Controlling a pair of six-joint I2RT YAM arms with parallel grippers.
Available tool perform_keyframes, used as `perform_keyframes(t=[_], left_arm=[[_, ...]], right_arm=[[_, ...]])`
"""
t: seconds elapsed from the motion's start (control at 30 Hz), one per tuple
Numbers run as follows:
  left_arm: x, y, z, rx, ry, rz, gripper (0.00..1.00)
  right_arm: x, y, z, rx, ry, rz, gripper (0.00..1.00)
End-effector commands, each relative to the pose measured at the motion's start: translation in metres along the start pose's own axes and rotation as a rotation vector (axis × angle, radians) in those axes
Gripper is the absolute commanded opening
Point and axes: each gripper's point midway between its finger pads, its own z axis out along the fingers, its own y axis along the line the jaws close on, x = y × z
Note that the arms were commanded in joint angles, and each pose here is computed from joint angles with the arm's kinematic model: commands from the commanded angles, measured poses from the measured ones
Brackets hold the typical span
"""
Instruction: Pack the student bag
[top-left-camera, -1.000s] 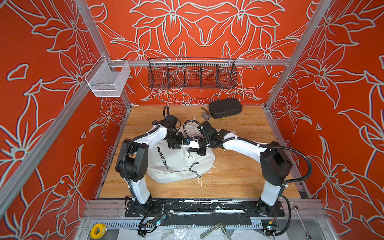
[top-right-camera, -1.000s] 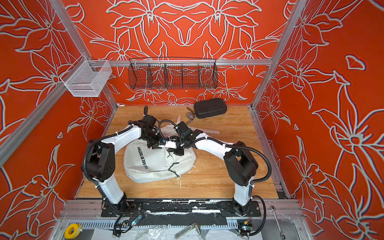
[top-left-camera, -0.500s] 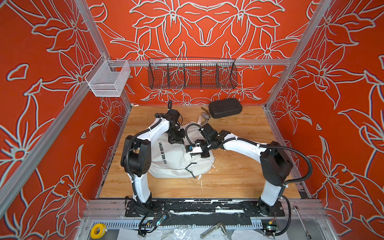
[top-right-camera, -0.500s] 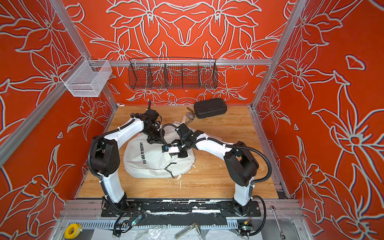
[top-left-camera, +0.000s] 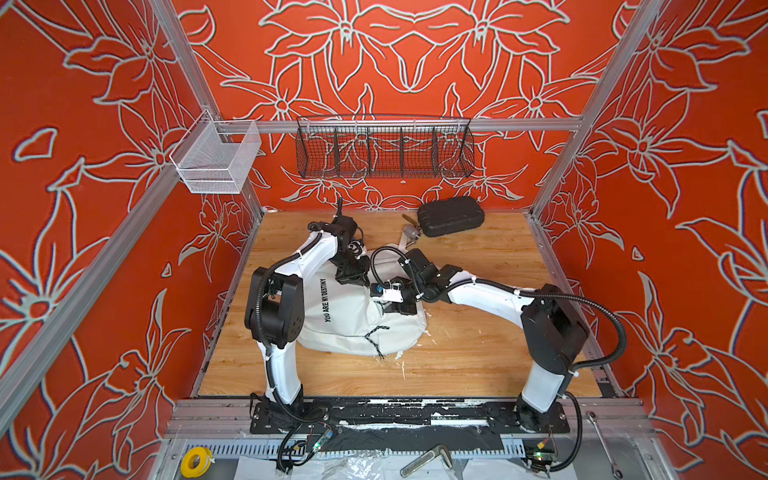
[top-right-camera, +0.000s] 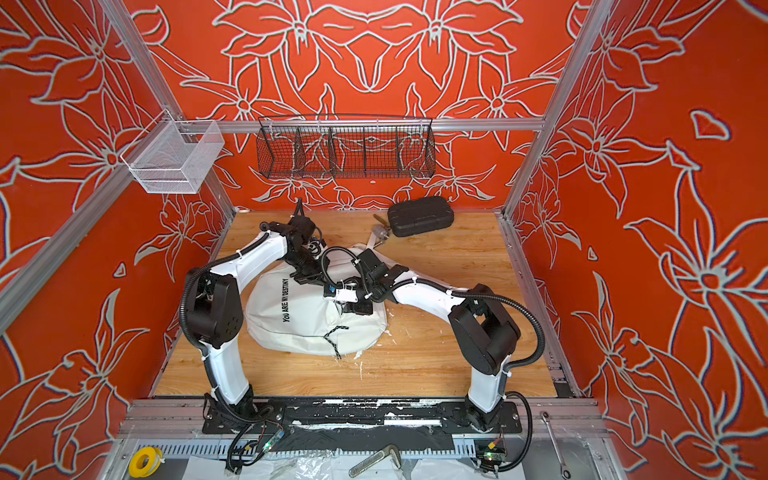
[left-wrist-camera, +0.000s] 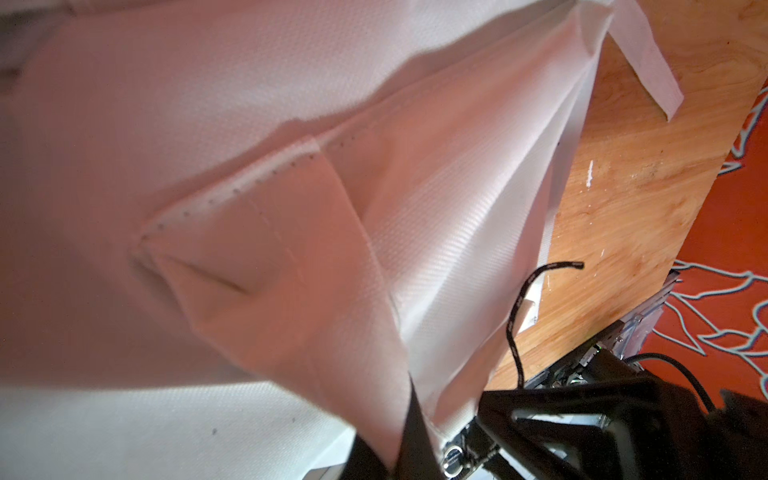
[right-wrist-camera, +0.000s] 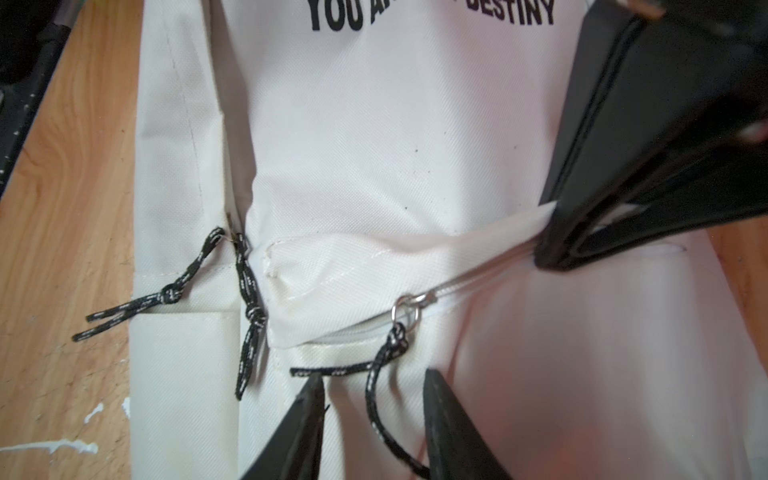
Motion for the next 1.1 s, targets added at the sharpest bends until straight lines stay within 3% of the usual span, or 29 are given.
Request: perform_keyframes(t=[0.0, 0.17, 0.43, 0.57, 0.6, 0.7, 0.73, 0.83, 0.97, 1.07], left_arm=[[0.003, -0.018, -0.003, 0.076, 0.014, 0.038, 0.0], [0.004, -0.024, 0.0, 0.086, 0.028, 0.051, 0.0], [0.003, -0.027, 0.0, 0.091, 0.044, 0.059, 0.0], [-0.002, -0.024, -0.001, 0.059, 0.048, 0.074, 0.01], [-0.003, -0.023, -0.004, 0.048, 0.047, 0.078, 0.06], [-0.006, -0.024, -0.009, 0.031, 0.04, 0.053, 0.4], [-0.005, -0.026, -0.01, 0.042, 0.038, 0.039, 0.47], [0.005, -0.034, -0.012, 0.1, 0.024, -0.04, 0.55], [0.025, -0.041, -0.003, 0.198, 0.038, -0.15, 0.57], [0.039, -0.039, 0.01, 0.163, 0.067, -0.167, 0.57]], right_arm=[[-0.009, -0.004, 0.005, 0.022, -0.038, 0.028, 0.44], [-0.007, -0.018, 0.012, 0.088, -0.014, 0.06, 0.41], [-0.005, -0.007, 0.018, 0.067, -0.035, -0.062, 0.1], [0.0, 0.001, 0.016, 0.04, -0.027, -0.11, 0.04], [0.003, 0.002, 0.016, 0.039, -0.007, -0.107, 0.04], [0.007, 0.001, 0.015, 0.035, 0.02, -0.084, 0.01], [0.005, 0.0, 0.015, 0.041, 0.013, -0.074, 0.0], [0.001, -0.003, 0.014, 0.048, 0.001, -0.042, 0.0], [0.0, -0.006, 0.014, 0.059, 0.001, -0.028, 0.0], [0.0, -0.007, 0.015, 0.059, 0.007, -0.033, 0.0]])
